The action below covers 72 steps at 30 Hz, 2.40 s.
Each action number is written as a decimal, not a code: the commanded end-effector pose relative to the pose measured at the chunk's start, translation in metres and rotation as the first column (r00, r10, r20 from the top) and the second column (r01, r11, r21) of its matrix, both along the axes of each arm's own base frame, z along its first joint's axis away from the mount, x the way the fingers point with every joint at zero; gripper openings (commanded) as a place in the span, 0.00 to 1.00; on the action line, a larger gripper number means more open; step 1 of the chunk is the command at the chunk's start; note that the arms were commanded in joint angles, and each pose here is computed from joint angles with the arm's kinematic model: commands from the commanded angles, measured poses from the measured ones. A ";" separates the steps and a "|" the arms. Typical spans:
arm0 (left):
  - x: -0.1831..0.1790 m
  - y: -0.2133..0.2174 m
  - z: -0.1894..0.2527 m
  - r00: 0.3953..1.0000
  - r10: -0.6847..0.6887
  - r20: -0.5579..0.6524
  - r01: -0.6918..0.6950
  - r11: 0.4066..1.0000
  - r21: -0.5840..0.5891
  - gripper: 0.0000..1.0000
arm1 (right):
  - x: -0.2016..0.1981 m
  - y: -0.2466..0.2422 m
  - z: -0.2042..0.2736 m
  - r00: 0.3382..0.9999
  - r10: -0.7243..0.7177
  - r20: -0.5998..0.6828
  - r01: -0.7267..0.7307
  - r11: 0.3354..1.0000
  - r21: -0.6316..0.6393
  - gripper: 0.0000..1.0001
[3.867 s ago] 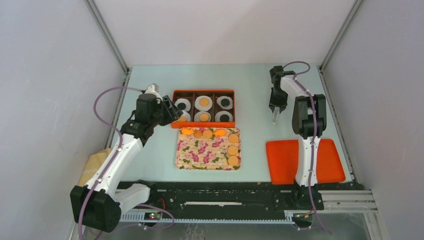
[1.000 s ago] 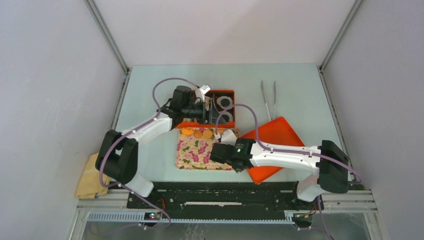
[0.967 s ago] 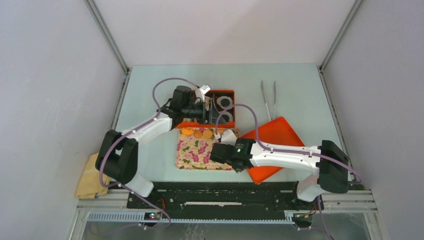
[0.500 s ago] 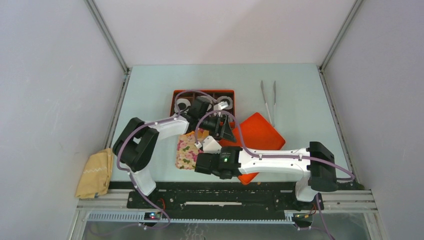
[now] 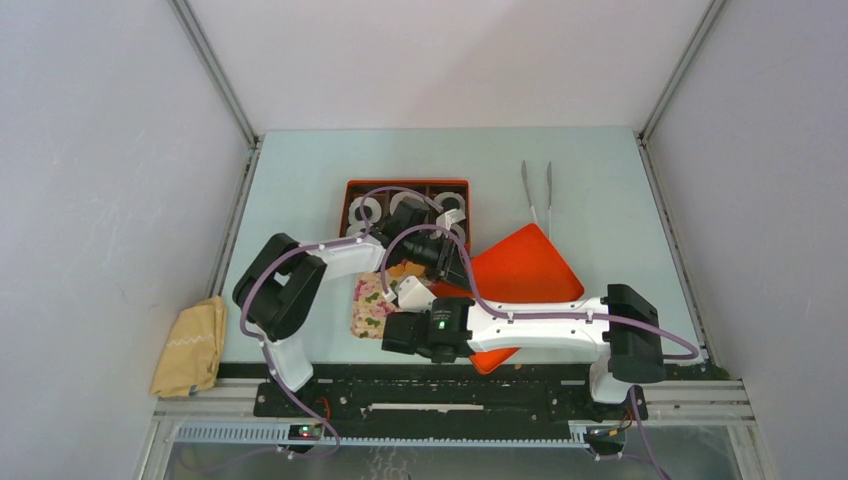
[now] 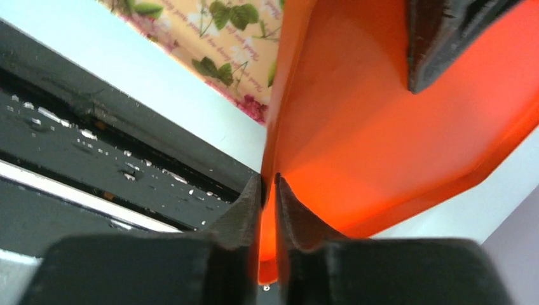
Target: Pack the cookies
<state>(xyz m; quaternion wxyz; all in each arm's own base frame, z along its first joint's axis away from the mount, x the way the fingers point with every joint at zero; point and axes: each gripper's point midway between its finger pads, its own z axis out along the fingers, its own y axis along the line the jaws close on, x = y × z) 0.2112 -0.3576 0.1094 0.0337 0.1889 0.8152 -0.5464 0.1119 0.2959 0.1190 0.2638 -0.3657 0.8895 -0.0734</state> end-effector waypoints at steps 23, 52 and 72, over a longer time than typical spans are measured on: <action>0.032 0.000 0.083 0.984 0.023 0.175 -0.034 0.997 0.063 0.00 | 0.009 -0.005 0.019 0.908 0.041 0.417 0.076 0.963 -0.259 0.61; 0.027 0.017 0.108 0.978 0.057 0.200 -0.067 0.997 0.043 0.23 | 0.050 -0.040 0.022 0.793 -0.133 0.594 0.292 0.939 -0.180 0.00; 0.121 0.126 0.347 0.553 0.608 0.569 -0.527 0.785 -0.326 0.88 | 0.085 -0.029 0.211 0.867 -0.265 0.423 0.111 0.929 0.354 0.00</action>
